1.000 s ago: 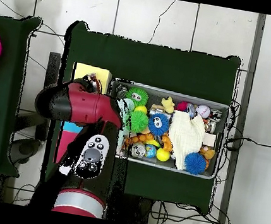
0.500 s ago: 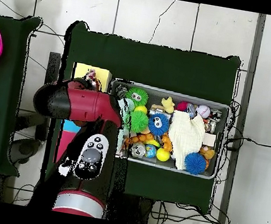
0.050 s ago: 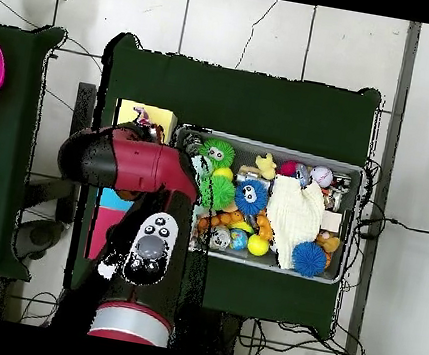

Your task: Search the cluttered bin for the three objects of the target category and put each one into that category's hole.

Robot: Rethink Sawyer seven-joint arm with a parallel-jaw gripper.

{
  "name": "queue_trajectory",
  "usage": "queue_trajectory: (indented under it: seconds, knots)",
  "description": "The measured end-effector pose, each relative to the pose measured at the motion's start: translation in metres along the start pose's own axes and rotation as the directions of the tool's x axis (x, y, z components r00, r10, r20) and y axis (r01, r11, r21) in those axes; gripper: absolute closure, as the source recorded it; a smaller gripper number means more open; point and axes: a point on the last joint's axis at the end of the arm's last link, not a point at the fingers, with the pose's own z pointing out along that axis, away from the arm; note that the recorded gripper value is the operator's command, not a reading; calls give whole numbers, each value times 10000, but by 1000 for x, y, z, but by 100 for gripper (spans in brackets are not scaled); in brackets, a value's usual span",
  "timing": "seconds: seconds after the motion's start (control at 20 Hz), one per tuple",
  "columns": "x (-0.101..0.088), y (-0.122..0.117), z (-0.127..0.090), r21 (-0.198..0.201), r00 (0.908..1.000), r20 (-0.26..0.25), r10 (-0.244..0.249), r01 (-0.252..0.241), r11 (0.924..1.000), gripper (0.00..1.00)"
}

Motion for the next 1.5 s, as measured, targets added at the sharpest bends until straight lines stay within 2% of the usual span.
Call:
queue_trajectory:
  seconds: [0.45,0.95,1.5]
  knots:
    - [-2,-1,-9,-70,9999,-141,20,-21,10000,0]
    - [-2,-1,-25,-271,9980,-636,46,-63,9996,0]
    - [-1,-1,-26,-298,9974,-719,43,-65,9995,0]
